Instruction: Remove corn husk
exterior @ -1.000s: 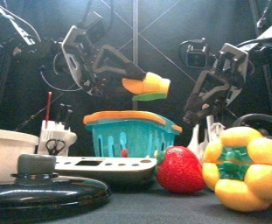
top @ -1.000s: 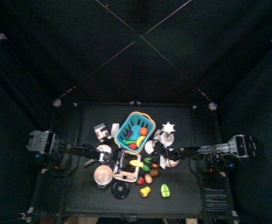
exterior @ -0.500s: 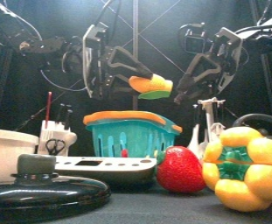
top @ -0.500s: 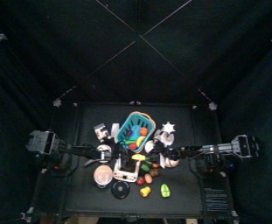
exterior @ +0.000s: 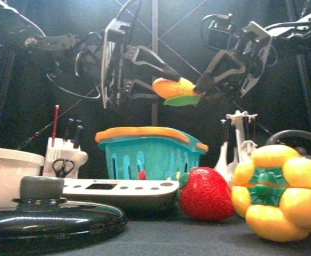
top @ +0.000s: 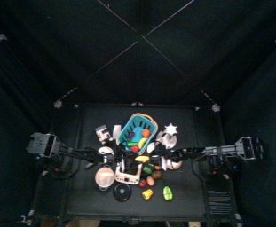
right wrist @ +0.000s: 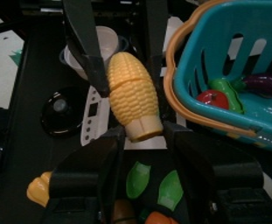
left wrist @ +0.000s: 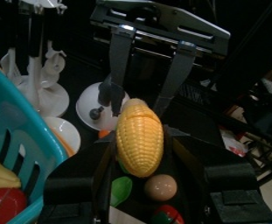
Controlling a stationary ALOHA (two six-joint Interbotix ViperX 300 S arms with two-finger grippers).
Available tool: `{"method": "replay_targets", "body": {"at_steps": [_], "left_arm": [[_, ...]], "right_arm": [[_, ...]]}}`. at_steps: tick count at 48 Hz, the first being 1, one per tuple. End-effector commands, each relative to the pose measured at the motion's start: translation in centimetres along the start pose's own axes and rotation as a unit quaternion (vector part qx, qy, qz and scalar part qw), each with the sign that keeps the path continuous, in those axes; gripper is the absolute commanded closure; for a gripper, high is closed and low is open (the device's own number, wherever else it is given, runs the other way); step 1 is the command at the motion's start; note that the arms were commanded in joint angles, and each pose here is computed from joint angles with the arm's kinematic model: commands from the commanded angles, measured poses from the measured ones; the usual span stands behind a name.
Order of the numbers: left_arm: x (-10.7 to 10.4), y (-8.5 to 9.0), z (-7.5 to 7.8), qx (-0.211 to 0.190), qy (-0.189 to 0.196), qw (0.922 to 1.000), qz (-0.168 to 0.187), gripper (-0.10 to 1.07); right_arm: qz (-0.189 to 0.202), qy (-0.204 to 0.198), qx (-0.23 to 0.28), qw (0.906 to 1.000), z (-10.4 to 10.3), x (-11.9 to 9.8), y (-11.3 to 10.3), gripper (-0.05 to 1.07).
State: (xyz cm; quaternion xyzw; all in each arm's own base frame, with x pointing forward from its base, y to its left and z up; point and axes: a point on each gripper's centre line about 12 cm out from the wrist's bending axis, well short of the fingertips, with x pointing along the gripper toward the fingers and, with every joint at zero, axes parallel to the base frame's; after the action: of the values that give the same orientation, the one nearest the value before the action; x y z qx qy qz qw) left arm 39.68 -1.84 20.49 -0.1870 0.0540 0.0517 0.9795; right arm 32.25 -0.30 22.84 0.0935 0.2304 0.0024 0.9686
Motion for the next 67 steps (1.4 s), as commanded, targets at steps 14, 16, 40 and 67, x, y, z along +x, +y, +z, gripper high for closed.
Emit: {"method": "replay_targets", "body": {"at_steps": [14, 16, 40, 67], "left_arm": [[0.4, -0.3, 0.8, -0.009, -0.014, 0.9999, 0.000, 0.32], [0.4, -0.3, 0.7, -0.010, -0.013, 0.9999, 0.001, 0.32], [0.3, -0.4, 0.3, 0.072, -0.001, 0.9965, -0.042, 0.23], [-0.6, 1.5, 1.5, 0.105, -0.013, 0.9938, -0.033, 0.10]], "right_arm": [[0.009, -0.027, -0.012, 0.9995, 1.8, -0.5, 0.5, 0.27], [0.011, -0.027, -0.012, 0.9995, 1.8, -0.5, 0.6, 0.30], [0.041, -0.035, 0.001, 0.9986, 1.5, -0.7, 1.2, 0.51], [0.040, -0.029, 0.025, 0.9985, 0.6, -0.9, 1.1, 0.51]]}}
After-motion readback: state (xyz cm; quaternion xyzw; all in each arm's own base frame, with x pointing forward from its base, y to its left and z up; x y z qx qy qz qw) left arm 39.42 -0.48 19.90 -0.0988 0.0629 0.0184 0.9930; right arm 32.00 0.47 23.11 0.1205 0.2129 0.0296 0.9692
